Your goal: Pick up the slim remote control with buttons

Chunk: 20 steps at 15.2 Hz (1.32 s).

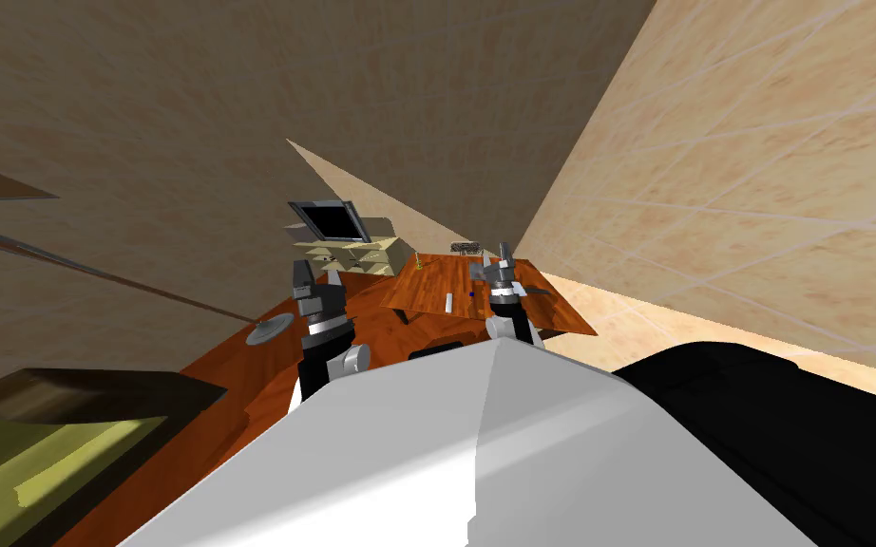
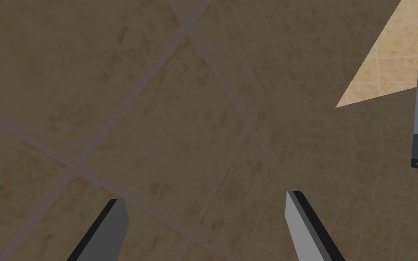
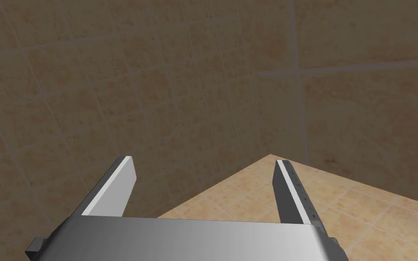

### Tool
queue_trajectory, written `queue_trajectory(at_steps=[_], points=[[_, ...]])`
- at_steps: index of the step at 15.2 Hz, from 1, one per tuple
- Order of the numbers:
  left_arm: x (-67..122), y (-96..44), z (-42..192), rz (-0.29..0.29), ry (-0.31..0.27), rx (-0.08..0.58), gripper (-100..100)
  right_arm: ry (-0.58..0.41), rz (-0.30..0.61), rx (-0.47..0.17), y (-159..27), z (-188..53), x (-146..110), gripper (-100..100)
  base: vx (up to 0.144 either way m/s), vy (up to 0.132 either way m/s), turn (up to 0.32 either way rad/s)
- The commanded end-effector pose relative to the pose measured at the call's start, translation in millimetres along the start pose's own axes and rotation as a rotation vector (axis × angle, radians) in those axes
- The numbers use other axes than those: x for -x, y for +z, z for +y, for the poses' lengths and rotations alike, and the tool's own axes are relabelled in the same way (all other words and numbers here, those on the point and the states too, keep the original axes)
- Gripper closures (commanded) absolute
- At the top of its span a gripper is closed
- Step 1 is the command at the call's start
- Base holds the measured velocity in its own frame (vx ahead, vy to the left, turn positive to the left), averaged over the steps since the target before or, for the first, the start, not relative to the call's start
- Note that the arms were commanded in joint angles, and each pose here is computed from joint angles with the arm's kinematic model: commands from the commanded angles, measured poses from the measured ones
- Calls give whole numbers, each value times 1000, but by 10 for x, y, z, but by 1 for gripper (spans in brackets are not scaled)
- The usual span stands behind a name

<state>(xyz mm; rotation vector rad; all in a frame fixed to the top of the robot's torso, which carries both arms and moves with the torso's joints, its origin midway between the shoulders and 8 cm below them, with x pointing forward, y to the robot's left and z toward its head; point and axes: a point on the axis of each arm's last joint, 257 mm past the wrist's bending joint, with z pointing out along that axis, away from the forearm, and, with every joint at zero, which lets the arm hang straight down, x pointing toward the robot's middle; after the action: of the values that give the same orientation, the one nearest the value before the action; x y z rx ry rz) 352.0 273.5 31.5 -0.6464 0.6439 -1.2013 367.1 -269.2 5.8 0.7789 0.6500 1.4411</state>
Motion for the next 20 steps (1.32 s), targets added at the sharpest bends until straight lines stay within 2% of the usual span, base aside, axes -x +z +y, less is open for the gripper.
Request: queue_trajectory(at_steps=[1,2,4,7,8,9,10,11,12,13,14,16,17,19,20], points=[[0,0,0,0,0,0,0,4,28,-37,-11,-122,29,-100,-20,26,106],[0,0,0,0,0,0,0,4,28,-37,-11,-122,29,-100,-33,38,110],[-1,0,0,0,0,0,0,23,40,-88,-29,-298,112,-100,-44,49,128],[-1,0,0,0,0,0,0,38,39,-121,-43,-409,178,-100,-46,55,105],[-1,0,0,0,0,0,0,57,33,-157,-61,-535,261,-100,-35,67,151],[-1,0,0,0,0,0,0,57,33,-157,-61,-535,261,-100,-38,64,124],[-1,0,0,0,0,0,0,74,22,-197,-85,-672,362,-100,-39,60,158],[-1,0,0,0,0,0,0,79,22,-197,-85,-672,362,-100,-36,52,125],[-1,0,0,0,0,0,0,91,6,-239,-116,-819,481,-100,-38,66,177],[-1,1,0,0,0,0,0,103,4,-239,-116,-819,481,-100,-36,67,164],[-1,0,0,0,0,0,0,112,-17,-284,-156,-974,619,-100,-31,69,165],[-1,0,0,0,0,0,0,131,-20,-284,-156,-974,619,-100,-28,50,90],[0,0,0,0,0,0,0,147,-49,-330,-206,-1134,774,-100,-29,44,183],[-1,0,0,0,0,0,0,163,-51,-330,-206,-1134,774,-100,-25,41,116],[0,0,0,0,0,0,0,183,-88,-376,-268,-1298,946,-100,-19,53,171]])
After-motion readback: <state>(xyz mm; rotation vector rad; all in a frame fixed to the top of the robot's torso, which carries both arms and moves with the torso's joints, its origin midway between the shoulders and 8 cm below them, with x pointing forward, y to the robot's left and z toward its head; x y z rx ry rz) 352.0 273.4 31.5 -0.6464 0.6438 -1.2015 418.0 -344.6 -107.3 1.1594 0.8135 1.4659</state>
